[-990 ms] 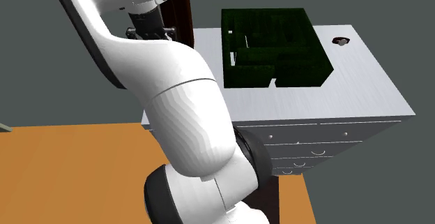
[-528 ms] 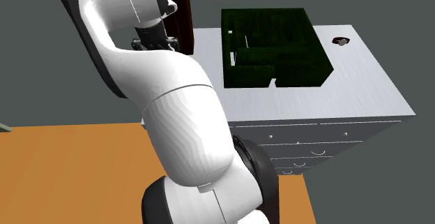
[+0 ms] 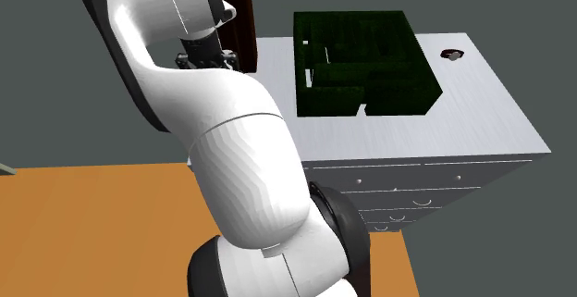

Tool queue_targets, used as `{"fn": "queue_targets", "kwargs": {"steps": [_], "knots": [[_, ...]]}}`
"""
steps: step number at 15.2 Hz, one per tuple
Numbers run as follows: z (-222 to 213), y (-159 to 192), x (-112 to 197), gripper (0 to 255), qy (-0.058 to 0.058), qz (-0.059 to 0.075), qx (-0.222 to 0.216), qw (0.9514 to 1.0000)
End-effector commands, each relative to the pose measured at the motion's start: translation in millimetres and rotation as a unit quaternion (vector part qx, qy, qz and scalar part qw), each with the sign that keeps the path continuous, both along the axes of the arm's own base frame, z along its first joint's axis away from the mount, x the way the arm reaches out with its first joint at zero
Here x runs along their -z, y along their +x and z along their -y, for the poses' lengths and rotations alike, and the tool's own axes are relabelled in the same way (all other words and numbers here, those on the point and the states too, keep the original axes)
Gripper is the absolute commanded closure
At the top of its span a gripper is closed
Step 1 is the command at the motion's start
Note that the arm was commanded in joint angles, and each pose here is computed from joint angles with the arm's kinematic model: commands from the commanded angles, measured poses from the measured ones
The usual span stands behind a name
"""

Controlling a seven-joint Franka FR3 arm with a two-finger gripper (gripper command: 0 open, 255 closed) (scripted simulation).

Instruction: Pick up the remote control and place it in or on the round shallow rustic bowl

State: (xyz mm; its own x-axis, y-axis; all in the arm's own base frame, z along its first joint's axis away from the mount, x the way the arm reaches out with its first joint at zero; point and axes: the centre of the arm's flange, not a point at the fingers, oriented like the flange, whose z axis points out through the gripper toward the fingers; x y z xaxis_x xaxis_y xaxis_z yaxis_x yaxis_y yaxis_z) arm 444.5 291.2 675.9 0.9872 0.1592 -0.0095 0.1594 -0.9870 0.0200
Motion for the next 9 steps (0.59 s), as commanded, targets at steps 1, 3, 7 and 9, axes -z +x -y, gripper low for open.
{"fn": "queue_targets", "kwargs": {"steps": [1,3,7,9], "knots": [[-0.4,-0.1,0.5,0,0.000,-0.001,0.000,1.0000],[-0.3,0.0,0.6,0,0.000,-0.001,0.000,1.0000],[-0.7,0.0,-12.8,0,0.000,-0.001,0.000,1.0000],[-1.2,0.2,-39.1,0,0.000,-0.001,0.000,1.0000]]}}
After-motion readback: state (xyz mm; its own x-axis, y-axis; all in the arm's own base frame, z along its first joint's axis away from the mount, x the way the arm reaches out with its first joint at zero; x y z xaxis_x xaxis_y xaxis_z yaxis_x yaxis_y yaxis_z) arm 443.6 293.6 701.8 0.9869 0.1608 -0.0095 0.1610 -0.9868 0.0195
